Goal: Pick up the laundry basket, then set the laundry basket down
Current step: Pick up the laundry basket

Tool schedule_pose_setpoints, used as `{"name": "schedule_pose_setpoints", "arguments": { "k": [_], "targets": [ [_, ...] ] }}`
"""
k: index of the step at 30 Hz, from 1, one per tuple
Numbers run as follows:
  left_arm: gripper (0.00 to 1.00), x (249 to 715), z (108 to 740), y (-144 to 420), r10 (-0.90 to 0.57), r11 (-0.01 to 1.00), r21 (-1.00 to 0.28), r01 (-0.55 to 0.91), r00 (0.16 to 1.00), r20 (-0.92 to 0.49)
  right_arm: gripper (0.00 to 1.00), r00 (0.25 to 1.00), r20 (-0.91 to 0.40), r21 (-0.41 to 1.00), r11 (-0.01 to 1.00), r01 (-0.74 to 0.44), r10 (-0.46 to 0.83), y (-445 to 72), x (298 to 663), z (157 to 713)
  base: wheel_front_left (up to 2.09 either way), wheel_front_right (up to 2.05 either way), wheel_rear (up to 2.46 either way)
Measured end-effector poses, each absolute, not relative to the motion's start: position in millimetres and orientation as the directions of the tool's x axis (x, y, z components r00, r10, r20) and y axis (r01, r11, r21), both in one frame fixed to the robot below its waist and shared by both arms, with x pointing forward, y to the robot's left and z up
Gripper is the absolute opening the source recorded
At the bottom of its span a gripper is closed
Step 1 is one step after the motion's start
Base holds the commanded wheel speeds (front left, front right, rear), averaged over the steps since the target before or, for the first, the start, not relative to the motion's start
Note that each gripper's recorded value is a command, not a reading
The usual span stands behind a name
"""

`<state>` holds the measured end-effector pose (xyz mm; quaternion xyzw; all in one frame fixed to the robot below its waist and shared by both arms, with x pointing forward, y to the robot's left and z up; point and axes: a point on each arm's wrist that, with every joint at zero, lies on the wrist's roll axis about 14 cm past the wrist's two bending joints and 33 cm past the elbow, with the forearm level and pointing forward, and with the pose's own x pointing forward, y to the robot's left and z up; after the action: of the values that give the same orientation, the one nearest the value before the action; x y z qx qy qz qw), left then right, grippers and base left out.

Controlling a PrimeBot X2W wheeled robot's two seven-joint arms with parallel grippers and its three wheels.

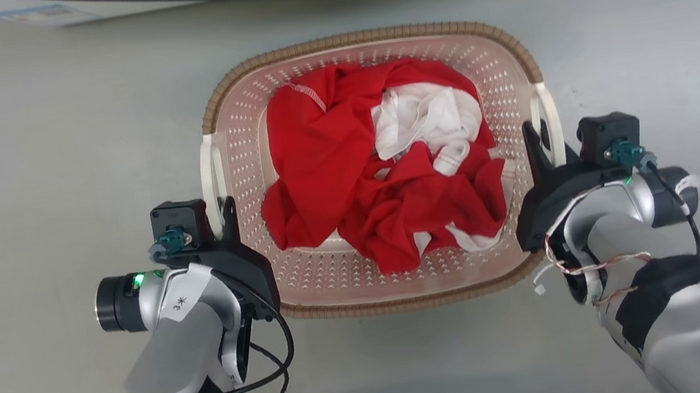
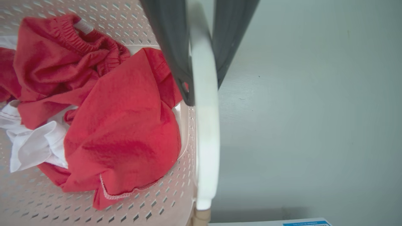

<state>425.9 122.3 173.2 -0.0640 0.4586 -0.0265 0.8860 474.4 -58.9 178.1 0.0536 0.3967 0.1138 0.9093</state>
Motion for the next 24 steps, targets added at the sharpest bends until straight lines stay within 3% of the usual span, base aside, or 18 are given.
{"name": "schedule_pose_setpoints", "arguments": {
  "k": [24],
  "targets": [
    [0.00, 351.3, 222.6, 118.8, -0.123, 0.990, -0.143, 0.000, 0.507, -0.853, 0.00, 0.551, -0.789, 0.194, 0.961, -0.198, 0.272, -57.0, 395.0, 230.9, 0.00, 0.00, 0.00]
  ]
}}
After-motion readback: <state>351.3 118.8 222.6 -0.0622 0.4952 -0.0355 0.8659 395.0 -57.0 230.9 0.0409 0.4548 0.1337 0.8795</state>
